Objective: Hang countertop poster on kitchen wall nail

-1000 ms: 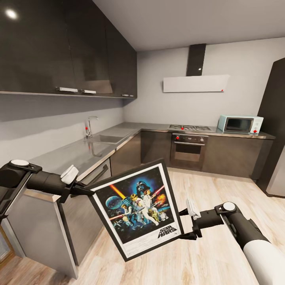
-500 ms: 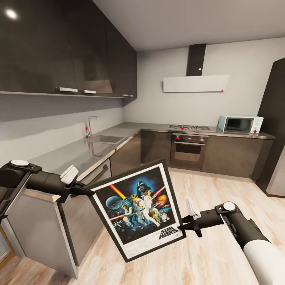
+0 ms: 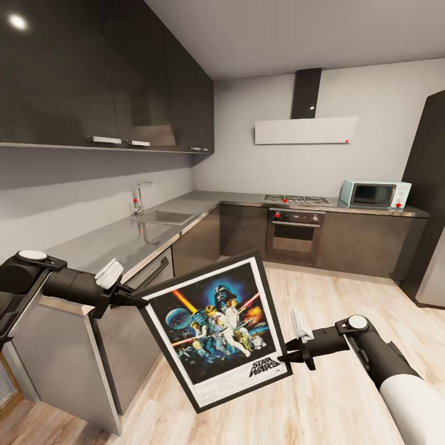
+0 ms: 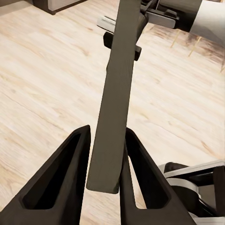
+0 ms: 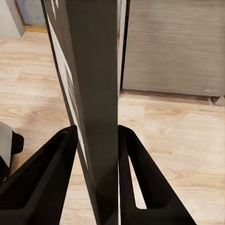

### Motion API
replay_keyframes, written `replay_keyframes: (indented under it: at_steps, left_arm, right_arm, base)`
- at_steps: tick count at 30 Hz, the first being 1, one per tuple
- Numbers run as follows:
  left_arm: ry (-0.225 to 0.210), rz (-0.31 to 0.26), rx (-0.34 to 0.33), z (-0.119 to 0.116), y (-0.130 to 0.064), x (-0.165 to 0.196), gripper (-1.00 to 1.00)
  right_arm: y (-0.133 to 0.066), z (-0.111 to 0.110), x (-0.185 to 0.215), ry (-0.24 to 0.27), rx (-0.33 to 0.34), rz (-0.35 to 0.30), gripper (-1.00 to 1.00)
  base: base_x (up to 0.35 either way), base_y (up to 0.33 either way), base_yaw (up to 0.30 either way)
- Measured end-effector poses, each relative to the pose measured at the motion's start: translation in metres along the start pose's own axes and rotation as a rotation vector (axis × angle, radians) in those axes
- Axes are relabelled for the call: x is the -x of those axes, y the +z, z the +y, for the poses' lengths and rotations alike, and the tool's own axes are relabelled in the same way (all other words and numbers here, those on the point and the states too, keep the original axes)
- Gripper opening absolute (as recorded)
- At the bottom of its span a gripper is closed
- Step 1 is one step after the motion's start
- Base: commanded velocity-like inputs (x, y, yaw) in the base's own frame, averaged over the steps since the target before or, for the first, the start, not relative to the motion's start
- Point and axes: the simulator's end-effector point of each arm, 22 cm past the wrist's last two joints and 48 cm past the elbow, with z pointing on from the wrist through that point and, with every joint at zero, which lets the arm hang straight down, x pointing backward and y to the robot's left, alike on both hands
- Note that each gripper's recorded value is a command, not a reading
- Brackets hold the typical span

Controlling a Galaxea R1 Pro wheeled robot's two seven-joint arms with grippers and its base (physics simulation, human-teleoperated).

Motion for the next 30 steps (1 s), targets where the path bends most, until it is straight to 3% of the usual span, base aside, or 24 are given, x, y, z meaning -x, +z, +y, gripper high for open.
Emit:
replay_keyframes:
  at_steps: [1,2,12,20,25,30]
  left_arm:
    - [-0.001,0.000,0.000,0.000,0.000,0.000,1.00]
    - [-0.007,-0.002,0.029,0.006,-0.005,0.001,1.00]
    - [-0.006,-0.030,0.056,0.011,-0.016,0.007,1.00]
    - [-0.002,-0.083,0.126,0.022,-0.047,0.017,1.00]
    - [-0.008,-0.092,0.174,0.030,-0.068,0.017,1.00]
    - [-0.016,-0.093,0.195,0.034,-0.077,0.015,1.00]
  right_arm:
    - [0.000,0.000,0.000,0.000,0.000,0.000,-1.00]
    - [0.001,0.002,0.000,0.002,0.007,-0.001,-1.00]
    - [0.002,0.002,0.000,-0.001,0.007,-0.001,-1.00]
    - [0.002,0.002,0.000,-0.002,0.006,-0.001,-1.00]
    - [0.002,0.002,-0.001,0.000,0.006,0.000,-1.00]
    - [0.002,0.001,-0.001,0.005,0.004,-0.001,-1.00]
  base:
    - [0.000,0.000,0.000]
    - [0.000,0.000,0.000]
    - [0.000,0.000,0.000]
    - [0.000,0.000,0.000]
    - [0.000,0.000,0.000]
    - [0.000,0.000,0.000]
